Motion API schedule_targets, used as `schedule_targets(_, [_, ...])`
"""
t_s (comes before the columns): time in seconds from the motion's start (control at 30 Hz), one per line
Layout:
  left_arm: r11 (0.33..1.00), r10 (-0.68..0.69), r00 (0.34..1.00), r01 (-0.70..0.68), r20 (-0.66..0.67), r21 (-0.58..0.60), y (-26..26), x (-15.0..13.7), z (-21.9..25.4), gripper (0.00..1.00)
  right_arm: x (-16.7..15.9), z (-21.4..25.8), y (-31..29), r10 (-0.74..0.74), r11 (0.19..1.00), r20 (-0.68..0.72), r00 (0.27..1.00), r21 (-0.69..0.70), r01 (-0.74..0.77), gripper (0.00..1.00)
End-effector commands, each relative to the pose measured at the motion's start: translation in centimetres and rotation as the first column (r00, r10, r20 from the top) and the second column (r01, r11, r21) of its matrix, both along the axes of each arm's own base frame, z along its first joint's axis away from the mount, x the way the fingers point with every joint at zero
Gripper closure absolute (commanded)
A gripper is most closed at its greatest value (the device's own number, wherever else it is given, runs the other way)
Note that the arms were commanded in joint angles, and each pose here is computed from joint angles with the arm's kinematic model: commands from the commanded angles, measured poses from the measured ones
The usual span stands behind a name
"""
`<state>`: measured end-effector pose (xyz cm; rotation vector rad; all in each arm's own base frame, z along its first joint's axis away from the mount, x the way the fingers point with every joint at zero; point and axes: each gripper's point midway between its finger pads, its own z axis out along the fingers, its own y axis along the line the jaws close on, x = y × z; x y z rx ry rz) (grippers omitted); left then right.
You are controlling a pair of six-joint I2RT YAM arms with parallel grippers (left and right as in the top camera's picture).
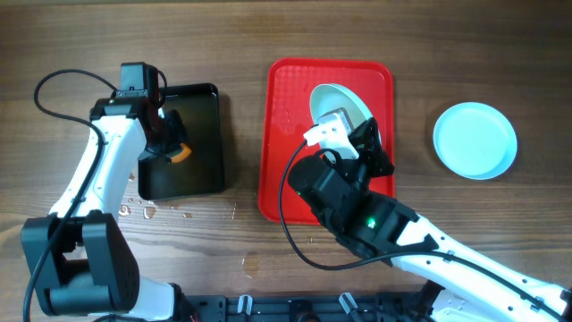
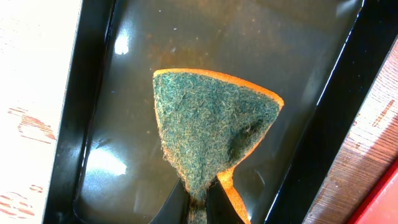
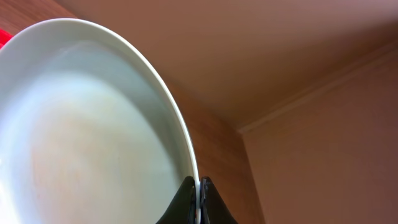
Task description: Clean dirty plates on tray and stack at the side
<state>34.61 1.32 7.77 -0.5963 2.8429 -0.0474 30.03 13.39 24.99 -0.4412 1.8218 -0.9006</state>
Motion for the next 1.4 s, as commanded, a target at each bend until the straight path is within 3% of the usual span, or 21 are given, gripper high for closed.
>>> schedule_targets(0.0, [1.000,-0.020,1.000,0.020,-0.011,-0.009,-0.1,-0.1,-0.4,0.96,-0.2,0.9,-0.4,-0.020,1.000,0.031,0.999,0.000,0.020,0.95])
schedule_targets(0.63, [1.000,-0.021,1.000,0.021,-0.010,-0.015,-0.3,-0.1,-0.4,0.96,-0.2,0.9,-0.4,-0.021,1.000,0.032,0.999,0.005,0.021,0.96])
schedule_targets(0.9, [1.000,-0.021,1.000,0.021,-0.008,-0.015,-0.3,0.0,-0.4,0.96,0.1,0.2,0.3,0.013,0.996,0.014,1.000,0.090,-0.014,0.96])
schedule_targets(1.13, [1.000,-0.021,1.000,0.021,-0.007,-0.015,-0.2,0.0,-0.4,0.96,-0.4,0.2,1.0,0.047,0.998,-0.005,0.999,0.028,-0.047,0.96])
schedule_targets(1.37, [1.000,-0.021,1.000,0.021,-0.008,-0.015,-0.3,0.0,-0.4,0.96,0.3,-0.9,0.6,0.040,0.989,-0.020,0.999,0.142,-0.037,0.96])
